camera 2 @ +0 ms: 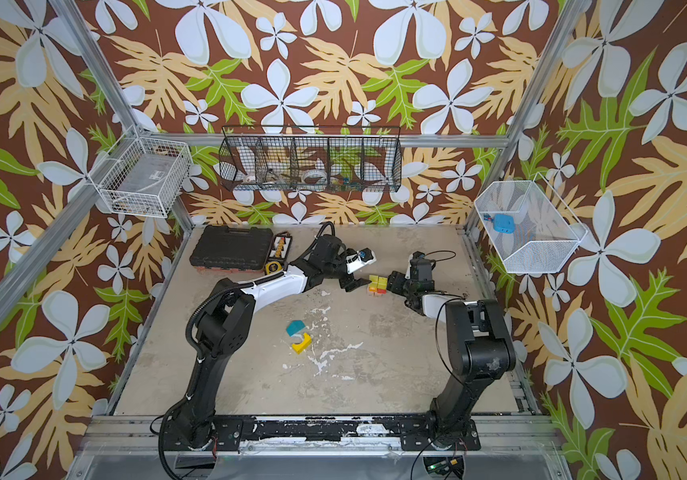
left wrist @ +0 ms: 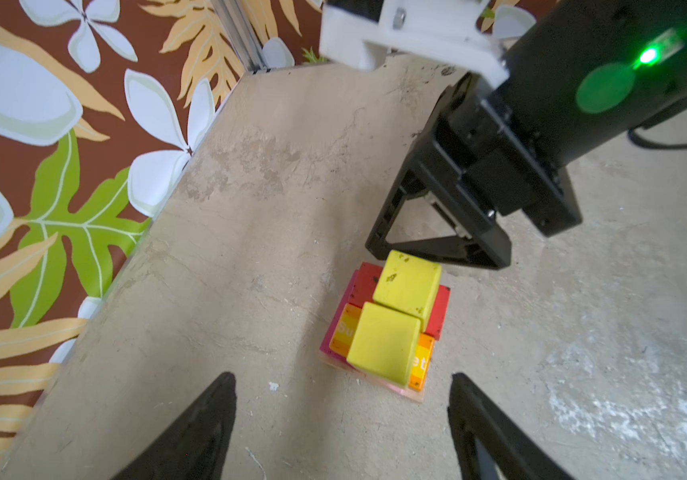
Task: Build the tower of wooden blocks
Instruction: 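Lower the yellow cube onto the tower next to the other yellow cube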
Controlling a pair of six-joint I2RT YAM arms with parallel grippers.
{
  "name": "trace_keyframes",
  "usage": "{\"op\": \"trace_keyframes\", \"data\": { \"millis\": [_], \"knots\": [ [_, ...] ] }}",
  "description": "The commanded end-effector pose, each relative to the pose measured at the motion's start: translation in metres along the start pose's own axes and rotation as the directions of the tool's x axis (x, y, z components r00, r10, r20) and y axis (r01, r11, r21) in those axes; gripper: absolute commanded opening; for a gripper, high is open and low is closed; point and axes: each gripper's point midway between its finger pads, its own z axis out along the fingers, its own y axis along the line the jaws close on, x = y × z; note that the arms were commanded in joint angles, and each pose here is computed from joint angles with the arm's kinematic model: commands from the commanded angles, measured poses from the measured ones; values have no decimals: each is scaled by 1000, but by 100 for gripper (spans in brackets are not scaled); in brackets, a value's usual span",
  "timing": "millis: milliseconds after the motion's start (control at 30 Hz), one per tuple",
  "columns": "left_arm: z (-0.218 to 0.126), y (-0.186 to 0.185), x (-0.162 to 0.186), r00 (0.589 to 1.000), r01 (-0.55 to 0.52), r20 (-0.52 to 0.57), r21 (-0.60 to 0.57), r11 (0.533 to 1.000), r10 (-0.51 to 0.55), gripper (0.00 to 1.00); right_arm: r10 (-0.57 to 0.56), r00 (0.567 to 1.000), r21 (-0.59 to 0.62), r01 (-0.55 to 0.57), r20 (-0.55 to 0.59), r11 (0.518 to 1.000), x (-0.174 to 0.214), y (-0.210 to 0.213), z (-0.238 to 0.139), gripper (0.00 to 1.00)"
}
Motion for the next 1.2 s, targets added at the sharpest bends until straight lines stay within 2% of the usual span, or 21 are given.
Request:
{"op": "trace_keyframes", "data": {
  "millis": [0,267,767,967,1167],
  "knots": [
    [1,12,5,999,16,-29,-63,998,-18,81,-12,1000,12,12,-5,1000,0,-2,1,73],
    [11,28,11,997,58,-42,-132,990,-64,82,-12,1000,16,12,-5,1000,-1,-2,3,72],
    [31,25,11,996,51,-65,-112,992,-59,83,-11,1000,18,11,-9,1000,1,-3,3,72],
    [24,32,11,995,48,-78,-152,987,-61,84,-8,1000,24,8,-3,1000,-1,-4,2,72],
    [5,36,-1,997,49,-46,-197,979,-59,88,-8,1000,25,8,-9,1000,-1,-4,4,72]
  ]
}}
